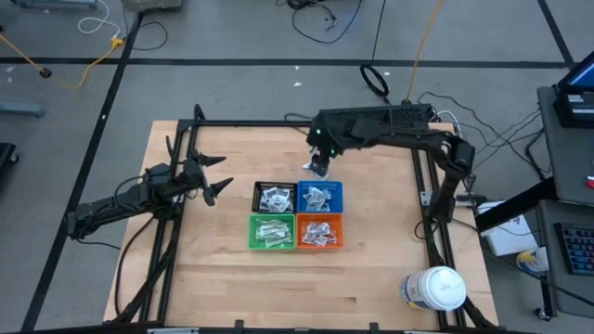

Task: Pick & Place First Aid Supplies
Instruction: Put the alcohol pad into the blue bin

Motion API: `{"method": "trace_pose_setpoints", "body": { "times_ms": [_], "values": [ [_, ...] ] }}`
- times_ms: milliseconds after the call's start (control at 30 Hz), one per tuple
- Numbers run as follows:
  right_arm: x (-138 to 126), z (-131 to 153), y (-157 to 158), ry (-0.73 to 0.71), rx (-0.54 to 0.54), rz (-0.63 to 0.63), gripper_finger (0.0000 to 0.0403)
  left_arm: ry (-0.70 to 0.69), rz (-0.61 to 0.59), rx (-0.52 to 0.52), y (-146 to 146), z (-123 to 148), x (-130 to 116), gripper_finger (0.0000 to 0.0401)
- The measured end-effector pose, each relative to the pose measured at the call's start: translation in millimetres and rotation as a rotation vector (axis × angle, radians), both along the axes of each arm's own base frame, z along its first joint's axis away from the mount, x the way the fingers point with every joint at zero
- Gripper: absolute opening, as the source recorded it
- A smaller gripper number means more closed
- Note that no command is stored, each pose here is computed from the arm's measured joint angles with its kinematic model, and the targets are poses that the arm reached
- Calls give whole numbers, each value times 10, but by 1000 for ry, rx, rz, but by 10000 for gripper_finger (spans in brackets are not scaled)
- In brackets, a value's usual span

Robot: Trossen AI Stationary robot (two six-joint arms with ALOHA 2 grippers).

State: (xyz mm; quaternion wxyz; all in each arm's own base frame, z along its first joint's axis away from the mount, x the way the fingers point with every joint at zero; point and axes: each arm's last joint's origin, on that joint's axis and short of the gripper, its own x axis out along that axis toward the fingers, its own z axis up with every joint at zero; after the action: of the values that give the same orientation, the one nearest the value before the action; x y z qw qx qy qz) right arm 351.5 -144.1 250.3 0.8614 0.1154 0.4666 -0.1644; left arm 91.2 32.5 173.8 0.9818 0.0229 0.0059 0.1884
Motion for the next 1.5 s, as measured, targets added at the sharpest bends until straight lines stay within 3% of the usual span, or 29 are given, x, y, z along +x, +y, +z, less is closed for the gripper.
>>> {"method": "trace_pose_setpoints", "body": {
  "times_ms": [200,367,800,1233,1367,1500],
  "values": [
    [68,-14,-313,32,91,-87,208,1,0,0,0,-1,0,365],
    [159,-171,-323,48,156,-74,208,1,0,0,0,0,0,365],
    [333,-724,-371,152,177,-30,208,0,0,0,0,0,0,365],
    [397,-947,-329,204,162,48,205,0,0,0,0,0,0,365],
    [400,-944,-334,199,159,48,174,0,0,0,0,0,0,365],
    [400,-943,-335,199,156,57,108,0,0,0,0,0,0,365]
  ]
}}
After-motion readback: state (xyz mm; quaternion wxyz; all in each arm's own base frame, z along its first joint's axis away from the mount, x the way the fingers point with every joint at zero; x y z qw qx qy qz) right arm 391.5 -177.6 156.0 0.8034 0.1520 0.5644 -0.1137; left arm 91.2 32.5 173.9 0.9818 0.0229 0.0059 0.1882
